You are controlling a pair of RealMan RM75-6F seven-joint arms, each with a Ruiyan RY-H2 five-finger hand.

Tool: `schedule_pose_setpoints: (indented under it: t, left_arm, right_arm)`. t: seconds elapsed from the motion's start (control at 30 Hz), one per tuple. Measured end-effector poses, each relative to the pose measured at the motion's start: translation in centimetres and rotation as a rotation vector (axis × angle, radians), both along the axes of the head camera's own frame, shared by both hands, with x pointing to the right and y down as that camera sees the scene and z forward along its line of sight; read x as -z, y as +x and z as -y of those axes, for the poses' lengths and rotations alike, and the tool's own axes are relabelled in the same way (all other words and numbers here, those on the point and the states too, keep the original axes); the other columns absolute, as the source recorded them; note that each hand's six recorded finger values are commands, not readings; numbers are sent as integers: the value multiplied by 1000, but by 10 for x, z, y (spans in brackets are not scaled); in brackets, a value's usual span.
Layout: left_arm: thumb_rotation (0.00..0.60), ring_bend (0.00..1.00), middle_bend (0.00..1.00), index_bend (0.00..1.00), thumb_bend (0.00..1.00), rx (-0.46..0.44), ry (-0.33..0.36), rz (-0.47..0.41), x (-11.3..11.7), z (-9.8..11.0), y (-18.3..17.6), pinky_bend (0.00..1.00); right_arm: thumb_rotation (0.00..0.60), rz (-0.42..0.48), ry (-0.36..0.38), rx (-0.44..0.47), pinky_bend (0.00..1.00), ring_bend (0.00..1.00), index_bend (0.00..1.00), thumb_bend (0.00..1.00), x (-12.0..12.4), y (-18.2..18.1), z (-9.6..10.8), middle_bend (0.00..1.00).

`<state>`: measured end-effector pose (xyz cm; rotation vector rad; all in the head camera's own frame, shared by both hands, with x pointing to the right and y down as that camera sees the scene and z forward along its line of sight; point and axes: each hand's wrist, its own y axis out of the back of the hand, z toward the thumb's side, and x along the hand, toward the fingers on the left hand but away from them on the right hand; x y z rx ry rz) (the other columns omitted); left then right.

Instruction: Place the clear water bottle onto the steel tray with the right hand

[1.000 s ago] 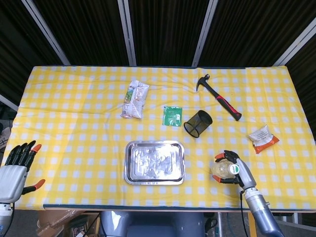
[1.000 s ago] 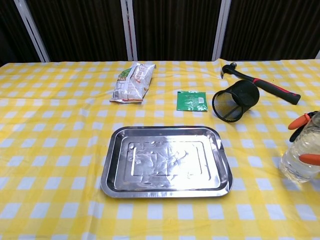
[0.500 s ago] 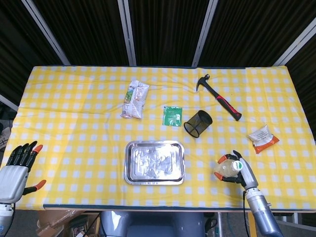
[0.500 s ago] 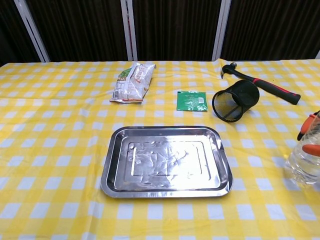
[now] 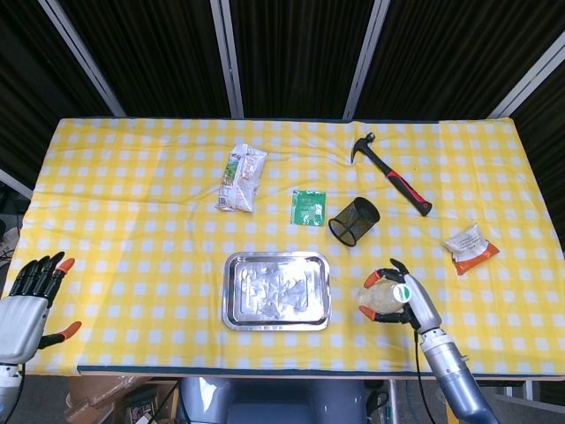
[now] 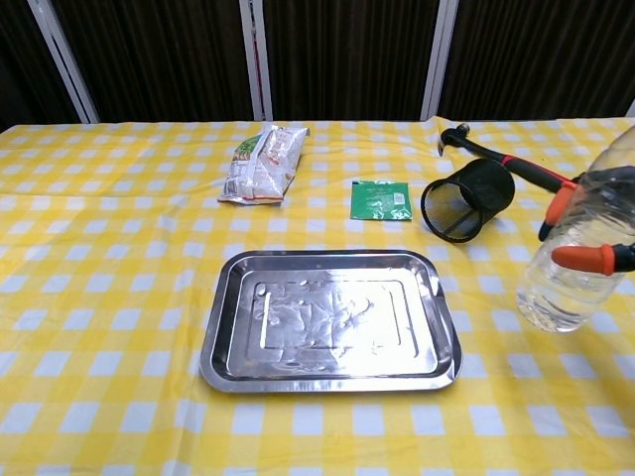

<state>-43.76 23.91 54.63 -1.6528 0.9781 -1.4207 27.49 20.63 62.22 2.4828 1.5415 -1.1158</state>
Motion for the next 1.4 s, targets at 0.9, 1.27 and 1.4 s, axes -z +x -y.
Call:
schedule_pose_setpoints:
  t: [0.9, 1.27, 1.4]
  left_arm:
    - [600, 0, 0, 56, 168, 22, 6, -27, 5, 4, -8, 0]
    - [600, 0, 0, 56, 167, 21, 4, -21, 5, 3, -7, 0]
    - [600, 0, 0, 56, 167, 19, 1, -17, 3, 3, -7, 0]
  right_arm:
    - [600, -42, -56, 103, 0, 329, 857, 813, 10, -79, 27, 711]
    - [600, 18, -30, 30, 0, 400, 997, 984, 39, -62, 49, 810]
    - [600, -11, 6, 36, 0, 408, 1000, 1000, 56, -55, 64, 818]
